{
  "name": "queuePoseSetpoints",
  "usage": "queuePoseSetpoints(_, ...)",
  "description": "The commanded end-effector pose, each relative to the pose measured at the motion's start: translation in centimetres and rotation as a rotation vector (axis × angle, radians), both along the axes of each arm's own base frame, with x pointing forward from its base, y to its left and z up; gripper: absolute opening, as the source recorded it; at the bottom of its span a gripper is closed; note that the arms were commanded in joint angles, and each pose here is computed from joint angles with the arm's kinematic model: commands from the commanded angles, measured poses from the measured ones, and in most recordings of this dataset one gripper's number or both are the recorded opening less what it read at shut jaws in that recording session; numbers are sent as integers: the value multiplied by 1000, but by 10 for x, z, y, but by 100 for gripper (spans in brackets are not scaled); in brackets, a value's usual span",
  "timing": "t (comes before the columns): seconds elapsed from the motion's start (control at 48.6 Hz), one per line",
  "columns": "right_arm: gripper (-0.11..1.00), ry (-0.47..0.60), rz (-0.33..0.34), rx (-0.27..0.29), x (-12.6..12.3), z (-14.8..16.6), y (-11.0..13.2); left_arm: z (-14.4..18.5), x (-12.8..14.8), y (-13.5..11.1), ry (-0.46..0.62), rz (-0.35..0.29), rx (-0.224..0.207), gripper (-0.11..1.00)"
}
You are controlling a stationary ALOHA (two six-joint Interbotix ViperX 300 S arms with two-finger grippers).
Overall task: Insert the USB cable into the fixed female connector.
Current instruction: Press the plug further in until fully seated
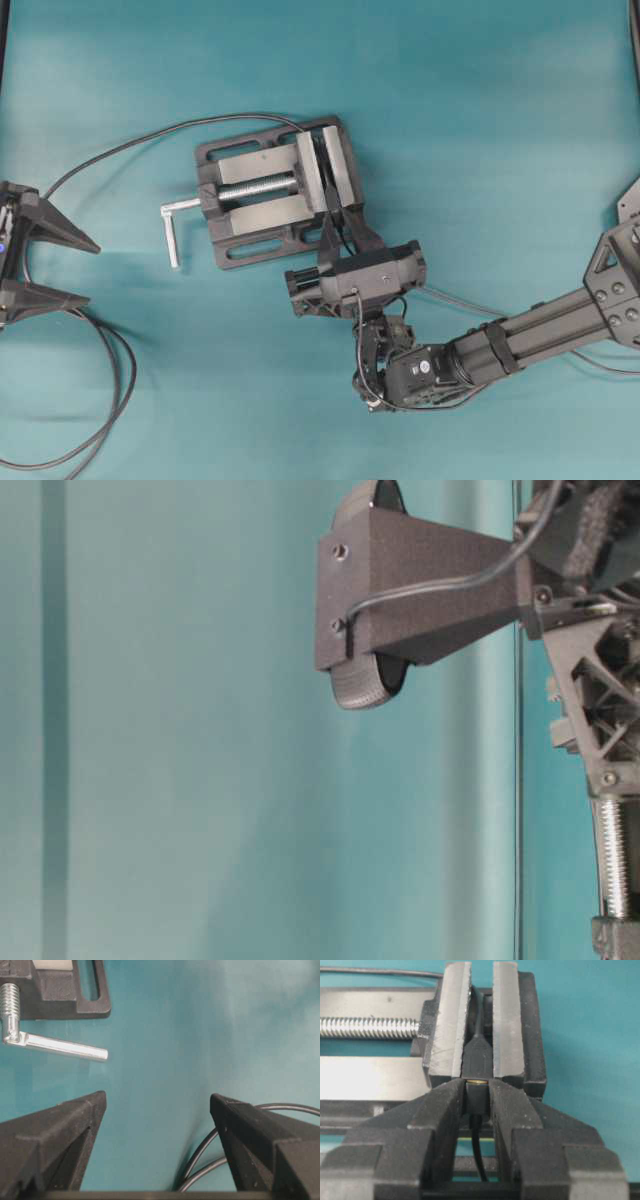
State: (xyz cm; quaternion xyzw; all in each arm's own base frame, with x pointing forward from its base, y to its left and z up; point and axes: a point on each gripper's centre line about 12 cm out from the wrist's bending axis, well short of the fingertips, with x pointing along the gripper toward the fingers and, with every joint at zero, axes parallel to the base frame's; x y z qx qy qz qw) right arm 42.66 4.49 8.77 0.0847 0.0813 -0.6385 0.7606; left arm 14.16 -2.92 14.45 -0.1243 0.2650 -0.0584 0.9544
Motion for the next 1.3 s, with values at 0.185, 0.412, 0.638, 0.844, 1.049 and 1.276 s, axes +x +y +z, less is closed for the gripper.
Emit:
queuePoseSetpoints(0.185, 28, -45, -163, 2, 8, 15, -68, 4, 3, -1, -5, 0, -4, 99)
queuePoseSetpoints(0.412, 28, -48, -161, 4, 6, 18, -48, 3, 2, 0, -7, 3, -5, 99)
queuePoseSetpoints(0.638, 28, -48, -160, 11, 4, 20, -28, 4, 3, 0, -5, 3, -5, 99)
queuePoseSetpoints(0.844, 28, -48, -148, 18, 3, 19, -21, 4, 3, -1, -7, 1, -5, 99)
queuePoseSetpoints(1.049, 28, -51, -139, 21, 3, 20, -16, 4, 3, -1, -5, 1, -5, 99)
queuePoseSetpoints(1.276, 28, -43, -129, 30, 1, 18, -8, 4, 3, -1, -7, 3, -5, 99)
